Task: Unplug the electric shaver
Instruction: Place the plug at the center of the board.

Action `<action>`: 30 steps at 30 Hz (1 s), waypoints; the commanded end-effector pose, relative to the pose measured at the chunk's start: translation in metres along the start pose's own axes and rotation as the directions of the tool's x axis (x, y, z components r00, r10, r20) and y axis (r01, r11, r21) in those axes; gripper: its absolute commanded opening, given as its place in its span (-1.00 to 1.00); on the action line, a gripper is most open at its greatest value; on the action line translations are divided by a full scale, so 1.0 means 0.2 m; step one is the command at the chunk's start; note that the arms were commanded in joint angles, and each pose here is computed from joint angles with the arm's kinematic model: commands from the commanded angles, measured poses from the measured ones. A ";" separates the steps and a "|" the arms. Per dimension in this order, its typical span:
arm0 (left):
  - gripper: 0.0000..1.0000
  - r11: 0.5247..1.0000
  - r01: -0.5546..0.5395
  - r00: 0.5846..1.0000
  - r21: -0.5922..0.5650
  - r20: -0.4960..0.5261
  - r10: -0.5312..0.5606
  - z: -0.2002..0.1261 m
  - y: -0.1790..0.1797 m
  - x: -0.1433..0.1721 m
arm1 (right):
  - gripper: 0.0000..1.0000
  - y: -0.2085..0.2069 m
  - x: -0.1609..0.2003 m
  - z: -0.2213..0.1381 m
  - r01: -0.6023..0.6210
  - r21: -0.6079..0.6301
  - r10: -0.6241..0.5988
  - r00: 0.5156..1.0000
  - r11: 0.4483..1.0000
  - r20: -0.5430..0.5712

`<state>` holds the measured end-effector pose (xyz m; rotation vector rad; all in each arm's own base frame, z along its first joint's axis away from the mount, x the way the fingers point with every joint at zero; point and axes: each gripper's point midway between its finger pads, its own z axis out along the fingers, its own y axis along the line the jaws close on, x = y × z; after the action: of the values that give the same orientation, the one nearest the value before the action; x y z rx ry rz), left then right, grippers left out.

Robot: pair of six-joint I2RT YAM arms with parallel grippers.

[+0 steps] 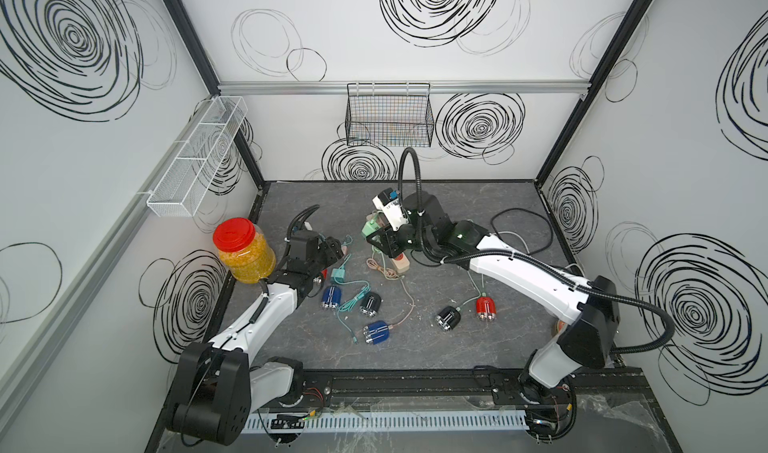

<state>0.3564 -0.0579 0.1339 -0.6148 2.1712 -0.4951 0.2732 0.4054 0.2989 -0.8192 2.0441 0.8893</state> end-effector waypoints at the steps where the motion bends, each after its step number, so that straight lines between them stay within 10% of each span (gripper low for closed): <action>1: 0.45 1.000 -0.004 1.000 0.021 0.009 0.004 0.03 -0.02 -0.01 | -0.79 0.03 -0.05 -0.14 0.030 0.016 -0.031 0.999 0.999 0.039; 30: 0.45 0.999 -0.036 0.999 0.024 -0.015 0.037 0.10 -0.09 0.04 | -0.81 -0.66 0.18 -0.10 -0.223 0.157 0.214 0.974 0.962 0.073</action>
<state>0.3591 -0.0760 0.1122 -0.5788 2.2414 -0.4952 0.3268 0.3030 0.2289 -0.5192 2.2054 0.7897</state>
